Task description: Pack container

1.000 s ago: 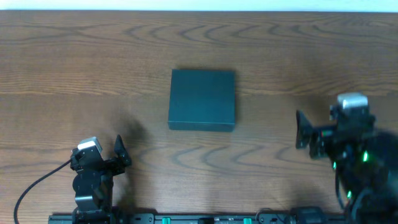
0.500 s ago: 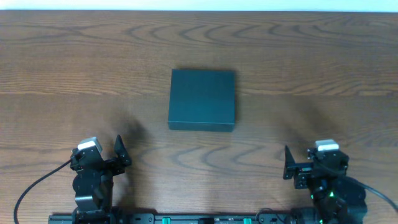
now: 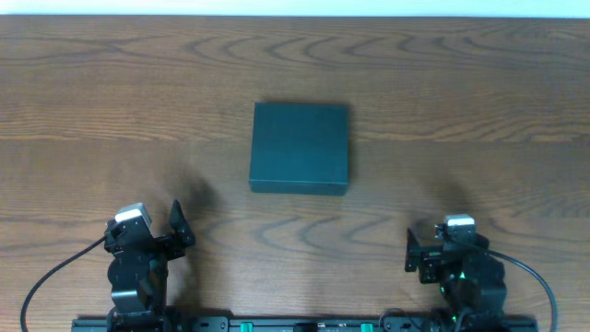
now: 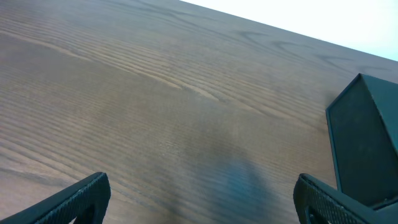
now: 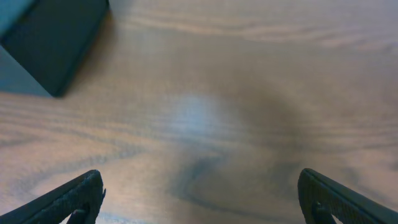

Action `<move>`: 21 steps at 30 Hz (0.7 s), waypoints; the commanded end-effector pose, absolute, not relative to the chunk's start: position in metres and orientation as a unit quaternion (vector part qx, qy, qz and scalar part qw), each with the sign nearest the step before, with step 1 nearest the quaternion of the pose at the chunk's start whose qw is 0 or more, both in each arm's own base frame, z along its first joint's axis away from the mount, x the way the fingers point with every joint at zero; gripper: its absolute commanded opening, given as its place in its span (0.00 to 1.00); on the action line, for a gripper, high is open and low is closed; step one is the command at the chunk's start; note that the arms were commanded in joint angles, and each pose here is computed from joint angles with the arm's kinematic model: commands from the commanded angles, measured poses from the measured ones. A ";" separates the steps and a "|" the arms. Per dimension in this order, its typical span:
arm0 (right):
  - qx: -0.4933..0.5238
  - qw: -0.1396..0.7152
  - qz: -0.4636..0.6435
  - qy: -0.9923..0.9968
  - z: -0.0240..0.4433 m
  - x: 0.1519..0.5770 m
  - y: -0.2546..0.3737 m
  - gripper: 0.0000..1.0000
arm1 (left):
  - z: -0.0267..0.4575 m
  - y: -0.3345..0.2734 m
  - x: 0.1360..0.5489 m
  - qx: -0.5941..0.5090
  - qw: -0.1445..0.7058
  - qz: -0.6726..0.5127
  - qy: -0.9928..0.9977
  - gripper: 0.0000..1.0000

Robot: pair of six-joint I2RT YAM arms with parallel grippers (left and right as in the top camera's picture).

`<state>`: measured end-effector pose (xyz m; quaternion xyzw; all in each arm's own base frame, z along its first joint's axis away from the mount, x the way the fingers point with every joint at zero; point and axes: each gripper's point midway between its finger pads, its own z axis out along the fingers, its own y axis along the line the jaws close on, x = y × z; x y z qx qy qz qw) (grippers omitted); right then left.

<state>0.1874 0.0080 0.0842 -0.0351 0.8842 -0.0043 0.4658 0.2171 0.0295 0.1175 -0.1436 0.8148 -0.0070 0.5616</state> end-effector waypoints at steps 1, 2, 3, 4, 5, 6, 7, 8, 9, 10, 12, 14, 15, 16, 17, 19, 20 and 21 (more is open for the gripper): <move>-0.022 0.457 0.000 0.889 0.072 0.187 0.007 0.99 | 0.109 0.034 0.216 -0.151 0.556 0.003 0.817 0.95; -0.022 0.461 0.000 0.887 0.074 0.188 0.007 0.99 | 0.109 0.034 0.216 -0.151 0.556 0.003 0.817 0.95; -0.022 0.461 0.000 0.887 0.074 0.188 0.007 0.99 | 0.109 0.034 0.216 -0.151 0.556 0.003 0.817 0.95; -0.022 0.461 0.000 0.887 0.074 0.188 0.007 0.99 | 0.109 0.034 0.216 -0.151 0.556 0.003 0.817 0.95; -0.022 0.461 0.000 0.887 0.074 0.188 0.007 0.99 | 0.109 0.034 0.216 -0.151 0.556 0.003 0.817 0.95; -0.022 0.461 0.000 0.887 0.074 0.188 0.007 0.99 | 0.109 0.034 0.216 -0.151 0.556 0.003 0.817 0.95; -0.022 0.461 0.000 0.887 0.074 0.188 0.007 0.99 | 0.109 0.034 0.216 -0.151 0.556 0.003 0.817 0.95; -0.022 0.461 0.000 0.887 0.074 0.188 0.007 0.99 | 0.109 0.034 0.216 -0.151 0.556 0.003 0.817 0.95; -0.022 0.461 0.000 0.887 0.074 0.188 0.007 0.99 | 0.109 0.034 0.216 -0.151 0.556 0.003 0.817 0.95; -0.022 0.461 0.000 0.887 0.074 0.188 0.007 0.99 | 0.109 0.034 0.216 -0.151 0.556 0.003 0.817 0.95; -0.022 0.461 0.000 0.887 0.074 0.188 0.007 0.99 | 0.109 0.034 0.216 -0.151 0.556 0.003 0.817 0.95; -0.022 0.461 0.000 0.887 0.074 0.188 0.007 0.99 | 0.110 0.034 0.216 -0.151 0.556 0.003 0.817 0.95; -0.022 0.461 0.000 0.887 0.074 0.188 0.007 0.99 | 0.109 0.034 0.216 -0.151 0.556 0.003 0.817 0.95; -0.022 0.461 0.000 0.887 0.074 0.188 0.007 0.99 | 0.109 0.034 0.216 -0.151 0.556 0.003 0.817 0.95; -0.022 0.461 0.000 0.887 0.074 0.188 0.007 0.99 | 0.109 0.034 0.216 -0.151 0.556 0.003 0.817 0.95; -0.022 0.461 0.000 0.887 0.074 0.188 0.007 0.99 | 0.109 0.034 0.216 -0.151 0.556 0.003 0.817 0.95; -0.022 0.461 0.000 0.887 0.074 0.188 0.007 0.99 | 0.109 0.034 0.216 -0.151 0.556 0.003 0.817 0.95; -0.022 0.461 0.000 0.887 0.074 0.188 0.007 0.99 | 0.109 0.034 0.216 -0.151 0.556 0.003 0.817 0.95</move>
